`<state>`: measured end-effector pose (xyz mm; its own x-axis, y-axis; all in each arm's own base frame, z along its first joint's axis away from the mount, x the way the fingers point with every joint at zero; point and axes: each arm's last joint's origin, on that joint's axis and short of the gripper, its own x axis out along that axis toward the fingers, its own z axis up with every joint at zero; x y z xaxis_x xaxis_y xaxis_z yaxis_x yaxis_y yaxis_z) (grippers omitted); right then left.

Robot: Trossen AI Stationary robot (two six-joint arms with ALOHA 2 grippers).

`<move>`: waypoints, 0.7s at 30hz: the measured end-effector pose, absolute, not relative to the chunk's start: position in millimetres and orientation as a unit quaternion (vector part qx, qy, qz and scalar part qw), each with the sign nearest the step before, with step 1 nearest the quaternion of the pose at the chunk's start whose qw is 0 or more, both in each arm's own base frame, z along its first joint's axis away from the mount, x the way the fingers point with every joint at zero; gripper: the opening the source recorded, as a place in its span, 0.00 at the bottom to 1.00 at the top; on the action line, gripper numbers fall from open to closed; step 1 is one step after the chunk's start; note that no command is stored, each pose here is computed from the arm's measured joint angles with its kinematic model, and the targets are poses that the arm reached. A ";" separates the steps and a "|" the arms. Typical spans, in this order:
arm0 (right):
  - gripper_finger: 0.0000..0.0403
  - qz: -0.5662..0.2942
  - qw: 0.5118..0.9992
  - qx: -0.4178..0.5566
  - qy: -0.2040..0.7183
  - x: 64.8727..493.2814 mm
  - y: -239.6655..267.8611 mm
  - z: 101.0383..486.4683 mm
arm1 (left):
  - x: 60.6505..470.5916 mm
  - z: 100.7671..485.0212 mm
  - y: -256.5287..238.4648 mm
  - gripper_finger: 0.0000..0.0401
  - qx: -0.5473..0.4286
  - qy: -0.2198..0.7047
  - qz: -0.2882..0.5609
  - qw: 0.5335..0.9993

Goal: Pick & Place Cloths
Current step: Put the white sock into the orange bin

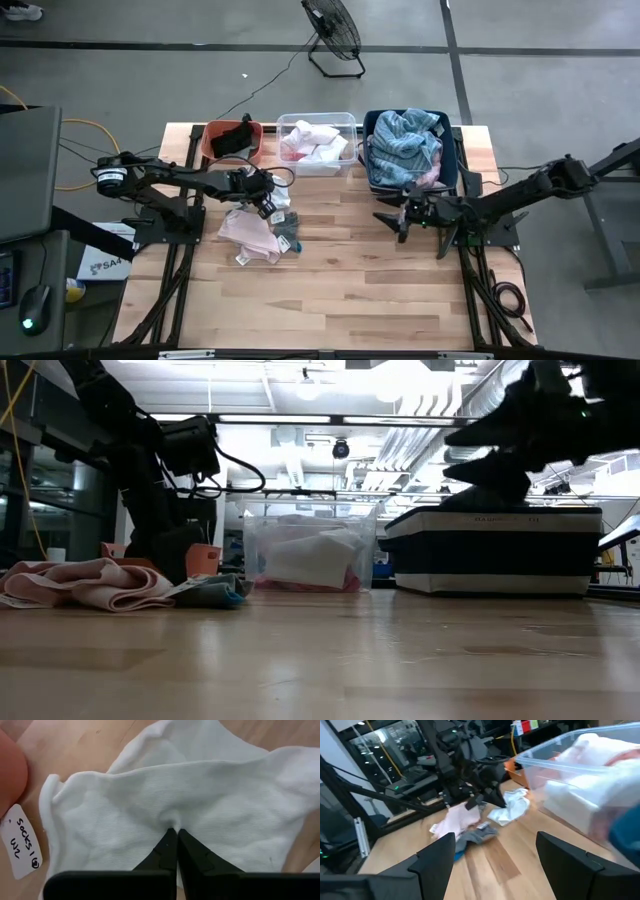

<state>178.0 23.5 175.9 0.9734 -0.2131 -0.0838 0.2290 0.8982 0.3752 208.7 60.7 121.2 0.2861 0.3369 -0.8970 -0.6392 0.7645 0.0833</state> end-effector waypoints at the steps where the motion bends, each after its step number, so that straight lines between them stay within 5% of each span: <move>1: 0.67 -0.118 0.974 0.195 0.020 174.6 22.6 173.4 | 208.7 121.2 60.7 0.00 -0.149 0.511 0.310 0.788; 21: 0.67 -0.111 0.971 0.212 -0.008 144.0 16.6 157.7 | 201.5 143.8 56.4 0.00 -0.171 0.479 0.274 0.816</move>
